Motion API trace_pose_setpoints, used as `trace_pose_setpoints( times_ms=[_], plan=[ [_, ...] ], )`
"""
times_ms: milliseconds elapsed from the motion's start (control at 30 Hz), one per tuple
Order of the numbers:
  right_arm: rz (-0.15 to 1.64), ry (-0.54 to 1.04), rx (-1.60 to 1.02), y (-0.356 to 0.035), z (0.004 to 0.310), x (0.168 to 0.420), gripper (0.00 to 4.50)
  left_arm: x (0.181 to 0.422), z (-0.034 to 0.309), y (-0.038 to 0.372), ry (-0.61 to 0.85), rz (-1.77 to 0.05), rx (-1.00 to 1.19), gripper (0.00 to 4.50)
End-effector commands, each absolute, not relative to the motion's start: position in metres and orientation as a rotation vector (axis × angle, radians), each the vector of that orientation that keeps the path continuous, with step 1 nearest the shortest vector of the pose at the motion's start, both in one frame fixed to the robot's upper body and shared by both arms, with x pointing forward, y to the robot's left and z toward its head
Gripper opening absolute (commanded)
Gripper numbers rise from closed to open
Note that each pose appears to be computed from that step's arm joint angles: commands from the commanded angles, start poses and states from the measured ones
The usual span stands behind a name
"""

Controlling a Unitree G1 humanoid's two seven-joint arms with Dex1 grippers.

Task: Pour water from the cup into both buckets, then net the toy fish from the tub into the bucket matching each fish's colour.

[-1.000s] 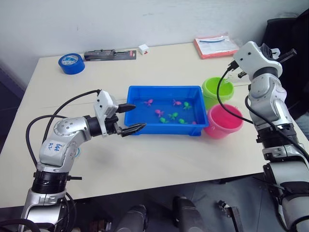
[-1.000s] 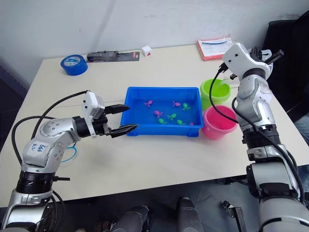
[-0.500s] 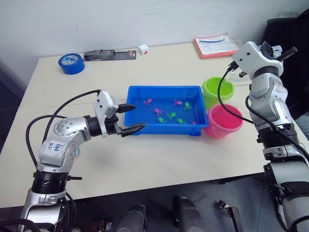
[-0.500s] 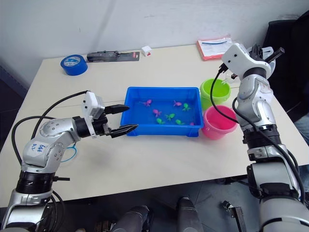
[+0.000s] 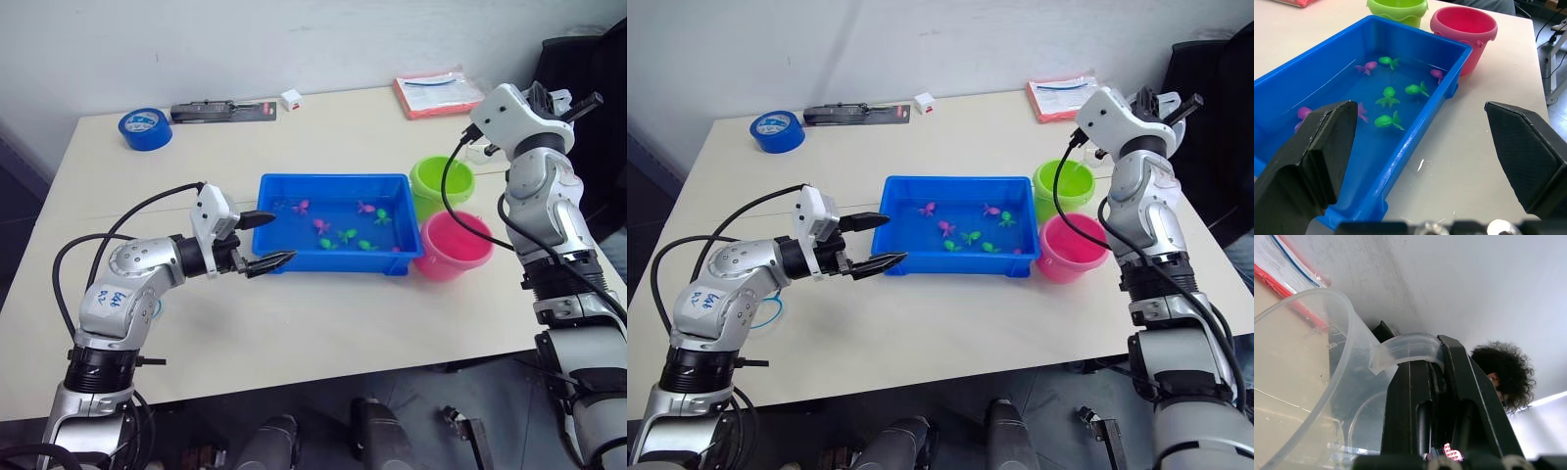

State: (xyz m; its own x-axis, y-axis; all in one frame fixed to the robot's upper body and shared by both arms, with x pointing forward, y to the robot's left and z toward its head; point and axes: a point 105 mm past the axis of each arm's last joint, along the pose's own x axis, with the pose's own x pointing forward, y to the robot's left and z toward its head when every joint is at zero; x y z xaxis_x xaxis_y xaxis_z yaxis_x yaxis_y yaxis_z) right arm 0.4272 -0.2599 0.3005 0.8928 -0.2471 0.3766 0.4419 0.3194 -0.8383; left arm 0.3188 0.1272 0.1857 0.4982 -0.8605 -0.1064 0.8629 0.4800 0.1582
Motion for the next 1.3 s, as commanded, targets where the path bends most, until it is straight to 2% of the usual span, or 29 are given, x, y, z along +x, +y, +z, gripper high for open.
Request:
trace_pose_setpoints(
  times_ms=[33,333,500,800,867,967,1300],
  plan=[
    [-0.508,-0.251,-1.139,-0.263,0.322,0.421,0.68,0.314,0.198,0.128,-0.041,-1.06,0.209,4.5],
    [-0.524,-0.159,-0.873,-0.28,0.305,0.423,0.68,0.308,0.201,0.126,-0.043,-1.093,0.176,4.5],
    [-0.544,-0.085,-0.606,-0.296,0.292,0.421,0.68,0.301,0.202,0.124,-0.042,-1.139,0.147,4.5],
    [-0.618,-0.043,-0.105,-0.337,0.27,0.386,0.68,0.294,0.203,0.12,-0.039,-1.203,0.115,4.5],
    [-0.652,-0.056,0.085,-0.352,0.256,0.369,0.68,0.293,0.202,0.118,-0.032,-1.219,0.111,4.5],
    [-0.695,-0.054,0.234,-0.364,0.234,0.352,0.68,0.294,0.202,0.116,-0.024,-1.23,0.11,4.5],
    [-0.747,0.018,0.432,-0.37,0.172,0.343,0.68,0.292,0.202,0.113,-0.012,-1.252,0.115,4.5]
  ],
)
